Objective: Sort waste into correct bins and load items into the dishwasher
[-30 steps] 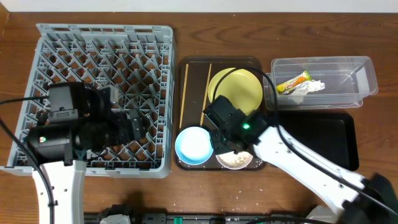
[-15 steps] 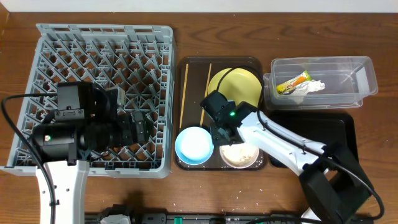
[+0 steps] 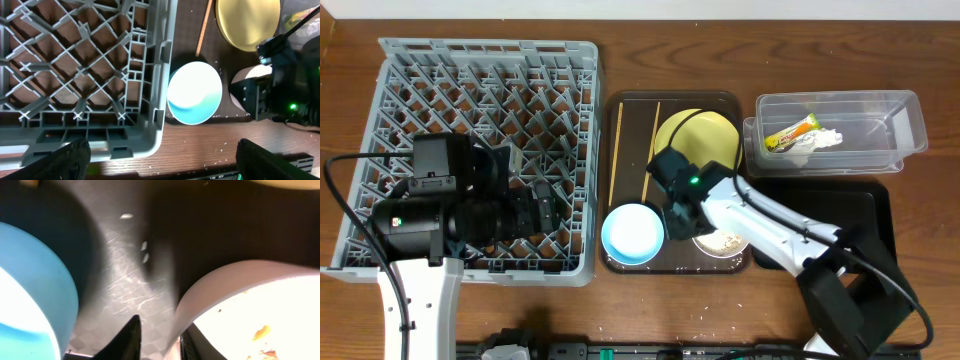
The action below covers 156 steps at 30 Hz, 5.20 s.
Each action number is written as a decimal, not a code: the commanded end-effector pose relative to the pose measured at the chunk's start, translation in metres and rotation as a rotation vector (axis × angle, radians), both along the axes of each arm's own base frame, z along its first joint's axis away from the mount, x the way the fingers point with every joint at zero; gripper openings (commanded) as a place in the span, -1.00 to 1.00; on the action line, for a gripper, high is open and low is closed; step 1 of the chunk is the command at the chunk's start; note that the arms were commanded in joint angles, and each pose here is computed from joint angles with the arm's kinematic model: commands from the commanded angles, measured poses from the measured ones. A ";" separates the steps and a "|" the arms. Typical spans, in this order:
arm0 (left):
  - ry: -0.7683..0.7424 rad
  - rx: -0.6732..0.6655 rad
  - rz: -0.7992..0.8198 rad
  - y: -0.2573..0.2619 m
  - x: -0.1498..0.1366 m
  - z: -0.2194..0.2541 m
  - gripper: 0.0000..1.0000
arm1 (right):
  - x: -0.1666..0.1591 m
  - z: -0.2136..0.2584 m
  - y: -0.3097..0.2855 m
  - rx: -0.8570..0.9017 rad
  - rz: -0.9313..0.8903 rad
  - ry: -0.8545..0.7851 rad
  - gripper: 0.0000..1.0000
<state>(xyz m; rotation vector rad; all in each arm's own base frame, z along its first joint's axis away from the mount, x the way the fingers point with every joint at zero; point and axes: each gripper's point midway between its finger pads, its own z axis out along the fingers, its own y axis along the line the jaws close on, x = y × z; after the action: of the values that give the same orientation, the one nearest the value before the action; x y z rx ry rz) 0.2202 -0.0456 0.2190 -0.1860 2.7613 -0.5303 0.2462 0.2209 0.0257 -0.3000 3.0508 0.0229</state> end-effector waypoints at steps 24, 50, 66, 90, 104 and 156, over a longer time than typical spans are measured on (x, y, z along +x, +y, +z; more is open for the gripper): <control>-0.005 0.012 -0.008 0.001 -0.001 0.004 0.98 | 0.004 0.111 -0.004 0.438 0.100 -0.047 -0.98; -0.009 0.013 -0.008 0.001 0.000 0.004 0.98 | 0.026 0.154 -0.189 1.388 -0.268 -0.482 -0.98; -0.017 0.013 -0.008 0.001 0.002 0.004 0.98 | 0.036 0.132 -0.204 1.324 -0.400 -0.416 -0.98; -0.012 0.013 -0.008 0.001 0.001 0.004 0.98 | 0.027 0.107 -0.161 1.054 -0.386 -0.179 -0.97; -0.023 0.012 -0.008 0.001 0.003 0.005 0.98 | -0.021 0.078 -0.043 0.300 0.084 -0.196 -0.98; 0.045 0.368 -0.409 -0.149 0.141 -0.242 -0.85 | 0.013 0.154 -0.117 0.368 -0.309 -0.389 0.15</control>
<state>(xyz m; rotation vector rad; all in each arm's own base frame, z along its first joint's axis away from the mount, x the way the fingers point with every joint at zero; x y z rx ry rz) 0.3675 -0.2182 0.0010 0.5198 2.8108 -0.2358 0.2612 0.1033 0.1793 0.1596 2.5949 0.4257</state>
